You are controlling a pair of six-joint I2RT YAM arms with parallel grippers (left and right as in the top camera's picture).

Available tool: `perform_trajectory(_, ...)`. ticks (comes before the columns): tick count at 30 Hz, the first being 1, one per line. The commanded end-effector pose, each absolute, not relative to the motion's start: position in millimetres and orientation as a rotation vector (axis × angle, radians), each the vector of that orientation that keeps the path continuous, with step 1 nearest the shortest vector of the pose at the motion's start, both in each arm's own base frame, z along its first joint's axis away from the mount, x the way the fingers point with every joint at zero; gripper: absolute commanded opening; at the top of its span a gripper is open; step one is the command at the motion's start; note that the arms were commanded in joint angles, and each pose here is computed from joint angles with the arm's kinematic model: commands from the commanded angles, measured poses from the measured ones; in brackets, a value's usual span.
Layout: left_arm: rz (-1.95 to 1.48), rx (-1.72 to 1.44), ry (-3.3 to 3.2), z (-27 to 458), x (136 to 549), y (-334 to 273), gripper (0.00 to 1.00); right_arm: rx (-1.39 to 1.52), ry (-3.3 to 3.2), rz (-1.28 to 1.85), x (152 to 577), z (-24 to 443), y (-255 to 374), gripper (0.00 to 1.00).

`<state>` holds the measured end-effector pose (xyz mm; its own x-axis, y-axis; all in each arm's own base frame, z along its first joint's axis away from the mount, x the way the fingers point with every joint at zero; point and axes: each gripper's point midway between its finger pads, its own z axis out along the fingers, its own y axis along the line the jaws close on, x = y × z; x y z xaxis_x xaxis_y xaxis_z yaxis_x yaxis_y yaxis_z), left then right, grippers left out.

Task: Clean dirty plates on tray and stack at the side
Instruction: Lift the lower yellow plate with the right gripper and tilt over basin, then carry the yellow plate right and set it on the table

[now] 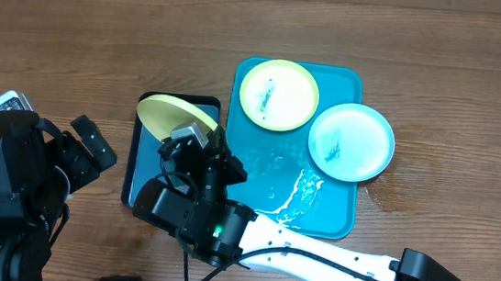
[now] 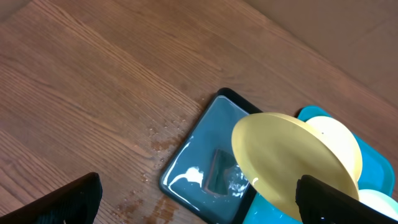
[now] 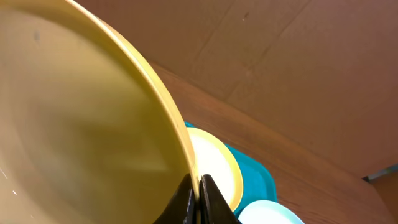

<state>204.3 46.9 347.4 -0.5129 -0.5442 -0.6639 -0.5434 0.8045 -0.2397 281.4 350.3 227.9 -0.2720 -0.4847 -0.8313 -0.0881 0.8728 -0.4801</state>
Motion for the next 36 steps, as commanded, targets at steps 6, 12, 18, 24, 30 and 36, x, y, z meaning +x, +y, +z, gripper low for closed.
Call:
perform_trajectory(6, 0.026, -0.833, 2.208, 349, 208, 53, 1.00, -0.377, 1.800, -0.373, 281, 247, 350, 0.04)
perform_trajectory(12, 0.028, -0.834, 2.213, 348, 209, 53, 1.00, -0.377, 1.800, -0.372, 281, 247, 350, 0.04)
perform_trajectory(18, 0.030, -0.835, 2.219, 346, 211, 53, 1.00, -0.377, 1.800, -0.372, 281, 247, 350, 0.04)
perform_trajectory(24, 0.030, -0.835, 2.220, 346, 211, 53, 1.00, -0.365, 1.801, -0.366, 282, 247, 349, 0.04)
perform_trajectory(30, 0.030, -0.835, 2.220, 346, 211, 53, 1.00, -0.171, 1.843, -0.276, 297, 242, 334, 0.04)
perform_trajectory(36, 0.030, -0.835, 2.220, 346, 211, 53, 1.00, -0.049, 2.159, 0.052, 321, 194, 333, 0.04)
